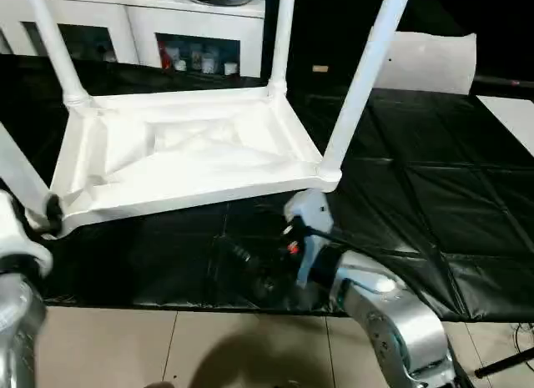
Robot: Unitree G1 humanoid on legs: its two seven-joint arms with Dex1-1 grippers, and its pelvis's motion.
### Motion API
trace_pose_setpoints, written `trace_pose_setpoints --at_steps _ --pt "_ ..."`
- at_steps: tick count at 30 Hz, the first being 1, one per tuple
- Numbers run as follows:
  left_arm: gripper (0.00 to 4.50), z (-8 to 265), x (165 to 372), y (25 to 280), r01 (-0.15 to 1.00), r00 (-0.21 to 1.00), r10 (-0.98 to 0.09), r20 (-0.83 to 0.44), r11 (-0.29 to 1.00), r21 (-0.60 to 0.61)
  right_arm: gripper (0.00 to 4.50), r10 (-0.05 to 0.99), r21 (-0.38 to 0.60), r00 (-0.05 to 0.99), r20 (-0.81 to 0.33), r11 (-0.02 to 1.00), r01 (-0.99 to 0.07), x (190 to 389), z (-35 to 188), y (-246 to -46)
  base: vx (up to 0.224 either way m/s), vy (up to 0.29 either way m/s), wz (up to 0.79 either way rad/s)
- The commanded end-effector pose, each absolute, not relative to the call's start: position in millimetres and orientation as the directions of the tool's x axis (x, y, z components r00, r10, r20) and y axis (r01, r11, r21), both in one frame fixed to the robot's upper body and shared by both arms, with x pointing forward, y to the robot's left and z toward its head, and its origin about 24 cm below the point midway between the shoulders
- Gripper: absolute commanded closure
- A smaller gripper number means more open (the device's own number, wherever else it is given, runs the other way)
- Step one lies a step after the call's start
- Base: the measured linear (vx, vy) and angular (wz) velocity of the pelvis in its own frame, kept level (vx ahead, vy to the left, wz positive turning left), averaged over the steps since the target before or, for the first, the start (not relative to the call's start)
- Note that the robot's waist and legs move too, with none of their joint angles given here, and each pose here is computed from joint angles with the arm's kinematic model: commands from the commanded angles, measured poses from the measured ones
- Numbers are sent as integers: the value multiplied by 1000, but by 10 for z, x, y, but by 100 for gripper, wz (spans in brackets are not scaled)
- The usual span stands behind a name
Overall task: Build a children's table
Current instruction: Rotate table base
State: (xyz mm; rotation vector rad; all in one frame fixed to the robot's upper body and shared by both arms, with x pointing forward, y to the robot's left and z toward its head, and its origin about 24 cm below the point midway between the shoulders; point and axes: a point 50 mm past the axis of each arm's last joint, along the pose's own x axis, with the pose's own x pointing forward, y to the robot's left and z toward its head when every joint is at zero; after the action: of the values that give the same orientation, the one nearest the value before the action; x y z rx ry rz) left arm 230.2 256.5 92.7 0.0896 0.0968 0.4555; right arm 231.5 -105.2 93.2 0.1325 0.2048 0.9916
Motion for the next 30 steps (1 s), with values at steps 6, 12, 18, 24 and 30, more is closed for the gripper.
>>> trace_pose_setpoints --at_steps 6,12,18,24,30 --pt "31 944 2547 2715 -297 951 302 -68 952 66 0 844 185 528 -96 537 -823 2340 976 -1050 0 0 0" --pt "31 902 2741 2722 -20 995 23 -94 999 33 0 853 189 510 -108 521 -832 2340 944 -1017 0 0 0" --pt "12 853 2830 2723 245 963 -251 -96 967 -69 0 813 175 559 -165 582 -794 2435 855 -1050 0 0 0" --pt "12 847 2681 2602 549 819 -563 -110 825 -133 0 641 103 730 -236 764 -637 2658 731 -1200 0 0 0" --pt "12 877 2552 2397 720 652 -750 -113 659 -216 0 493 39 813 -309 861 -507 2812 556 -1279 0 0 0"
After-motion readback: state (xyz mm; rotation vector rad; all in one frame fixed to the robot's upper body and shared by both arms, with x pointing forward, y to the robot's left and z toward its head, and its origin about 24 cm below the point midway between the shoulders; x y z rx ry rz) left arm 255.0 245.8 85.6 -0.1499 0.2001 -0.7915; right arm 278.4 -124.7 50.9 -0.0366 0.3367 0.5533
